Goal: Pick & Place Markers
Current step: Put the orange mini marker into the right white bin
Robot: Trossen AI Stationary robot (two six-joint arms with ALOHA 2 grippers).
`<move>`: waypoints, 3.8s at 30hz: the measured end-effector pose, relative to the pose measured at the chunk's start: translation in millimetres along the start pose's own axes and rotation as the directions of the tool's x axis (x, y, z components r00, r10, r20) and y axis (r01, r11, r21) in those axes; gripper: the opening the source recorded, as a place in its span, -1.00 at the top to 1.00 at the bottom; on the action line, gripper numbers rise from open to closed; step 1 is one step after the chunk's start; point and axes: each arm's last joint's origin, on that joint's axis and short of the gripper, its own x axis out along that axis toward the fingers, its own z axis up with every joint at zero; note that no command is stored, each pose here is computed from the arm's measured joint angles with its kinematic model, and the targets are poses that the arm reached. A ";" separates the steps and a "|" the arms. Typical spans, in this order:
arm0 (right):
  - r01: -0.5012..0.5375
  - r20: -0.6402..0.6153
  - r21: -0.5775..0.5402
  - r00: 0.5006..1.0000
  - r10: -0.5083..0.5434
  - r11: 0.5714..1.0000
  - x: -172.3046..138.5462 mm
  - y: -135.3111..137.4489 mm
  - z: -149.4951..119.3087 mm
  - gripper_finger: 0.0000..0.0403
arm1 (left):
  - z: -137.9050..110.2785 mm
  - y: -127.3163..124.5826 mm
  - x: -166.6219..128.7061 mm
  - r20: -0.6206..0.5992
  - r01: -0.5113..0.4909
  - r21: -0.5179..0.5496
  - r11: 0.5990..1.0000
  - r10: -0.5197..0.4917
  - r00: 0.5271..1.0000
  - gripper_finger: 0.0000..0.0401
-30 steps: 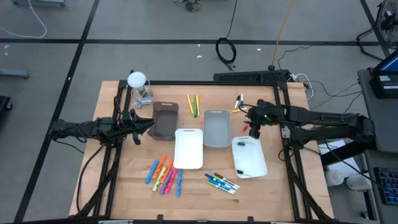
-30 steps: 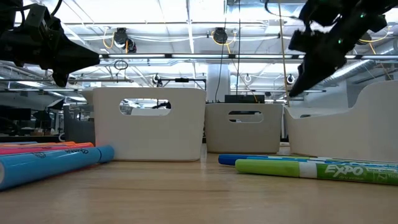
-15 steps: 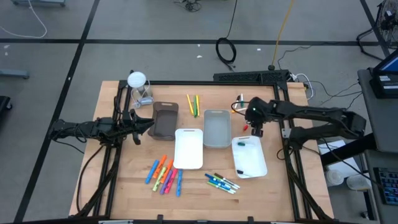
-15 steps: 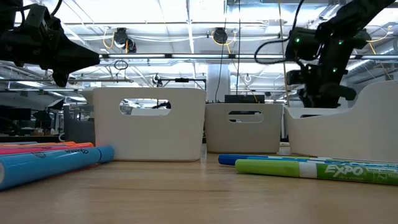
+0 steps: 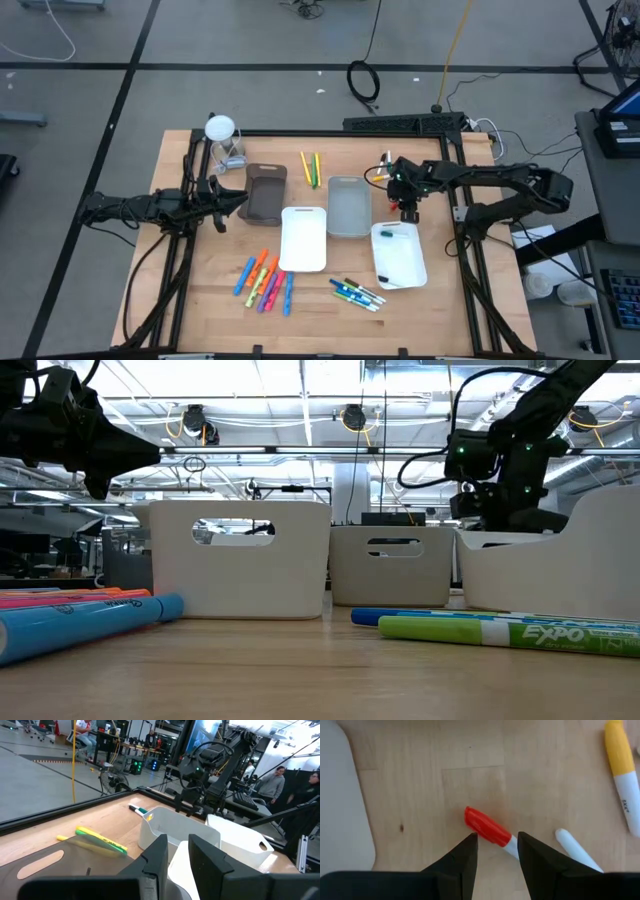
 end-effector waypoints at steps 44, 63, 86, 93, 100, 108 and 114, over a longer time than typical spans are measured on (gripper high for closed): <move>0.098 -0.133 0.127 0.988 -0.081 0.987 13.7 -2.6 -4.4 0.92 | 0.0 0.0 0.0 0.000 0.000 0.000 1.000 0.000 1.000 0.61; 0.139 0.201 0.212 0.962 -0.183 0.967 -73.4 12.4 18.3 0.93 | 0.0 0.0 0.0 0.000 0.000 0.000 1.000 0.000 1.000 0.61; -0.514 0.446 0.010 0.770 0.456 0.858 -117.8 89.4 18.4 0.93 | 0.0 0.0 0.0 0.000 0.000 0.000 1.000 0.000 1.000 0.61; -0.687 0.293 0.199 0.723 0.626 0.699 -118.2 121.5 9.2 0.93 | 0.0 0.0 0.0 0.000 0.001 0.000 1.000 -0.001 1.000 0.61; -0.555 0.115 0.337 0.826 0.551 0.761 -79.9 141.2 -0.7 0.93 | 0.0 0.0 0.0 0.000 0.000 0.000 1.000 0.000 1.000 0.61; -0.423 -0.014 0.442 0.879 0.477 0.791 -47.6 144.2 -11.2 0.51 | 0.0 0.0 0.0 0.000 0.000 0.000 1.000 0.000 1.000 0.61; -0.337 0.035 0.334 0.938 0.346 0.880 -42.6 140.5 -11.1 0.12 | 0.0 0.0 0.0 0.000 0.000 0.000 1.000 0.000 1.000 0.61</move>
